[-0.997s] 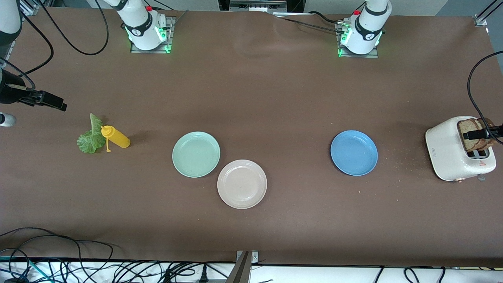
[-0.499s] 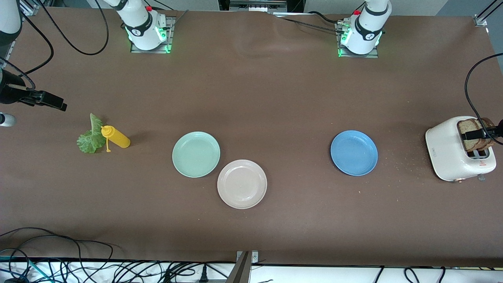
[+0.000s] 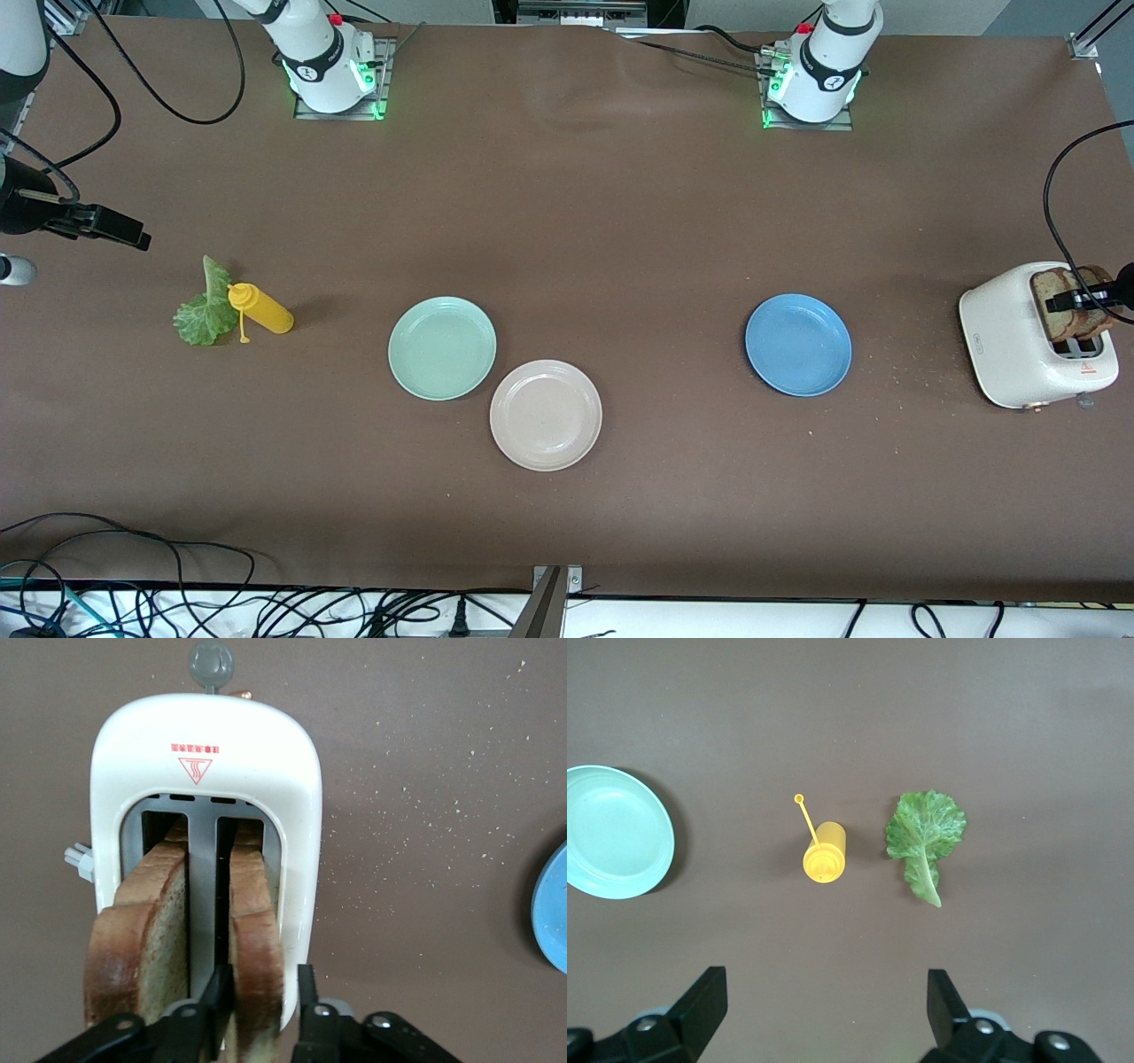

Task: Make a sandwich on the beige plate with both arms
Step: 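Lower the left gripper onto a bread slice in the toaster, then lift the bread slice with the left gripper toward the beige plate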

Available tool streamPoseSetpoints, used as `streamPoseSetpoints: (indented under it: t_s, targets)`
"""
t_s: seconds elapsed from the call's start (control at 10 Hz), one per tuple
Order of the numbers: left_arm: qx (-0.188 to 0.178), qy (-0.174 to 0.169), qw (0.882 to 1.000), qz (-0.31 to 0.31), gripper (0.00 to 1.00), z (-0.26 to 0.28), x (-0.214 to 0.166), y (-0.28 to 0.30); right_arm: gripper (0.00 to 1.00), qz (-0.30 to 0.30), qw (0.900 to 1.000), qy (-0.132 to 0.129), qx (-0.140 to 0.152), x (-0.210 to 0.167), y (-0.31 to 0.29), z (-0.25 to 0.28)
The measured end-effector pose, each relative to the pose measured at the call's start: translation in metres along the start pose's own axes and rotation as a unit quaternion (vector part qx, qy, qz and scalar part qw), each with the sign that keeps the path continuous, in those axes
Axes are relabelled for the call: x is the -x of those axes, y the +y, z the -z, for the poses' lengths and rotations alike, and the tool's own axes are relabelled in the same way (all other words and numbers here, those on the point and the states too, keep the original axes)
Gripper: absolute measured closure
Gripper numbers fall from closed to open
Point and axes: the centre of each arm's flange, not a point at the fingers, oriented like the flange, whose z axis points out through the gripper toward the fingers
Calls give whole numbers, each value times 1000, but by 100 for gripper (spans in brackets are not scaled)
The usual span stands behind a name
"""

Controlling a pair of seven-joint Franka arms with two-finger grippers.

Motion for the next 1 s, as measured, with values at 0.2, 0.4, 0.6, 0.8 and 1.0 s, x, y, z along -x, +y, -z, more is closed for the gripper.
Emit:
streamPoseSetpoints:
  t_s: [0.2,0.4,0.6,0.8,1.0]
  targets:
    - [1,3,1000,-21,86,0,4,-15,0,0,1000,0,0,0,0,0]
    - [1,8,1000,-25,87,3,5,-20,0,0,1000,0,0,0,0,0]
    - [-1,15,1000,-25,87,21,4,-14,0,0,1000,0,0,0,0,0]
    - [7,22,1000,-17,91,66,3,-1,0,0,1000,0,0,0,0,0]
    - [60,38,997,-8,91,102,3,13,0,0,1000,0,0,0,0,0]
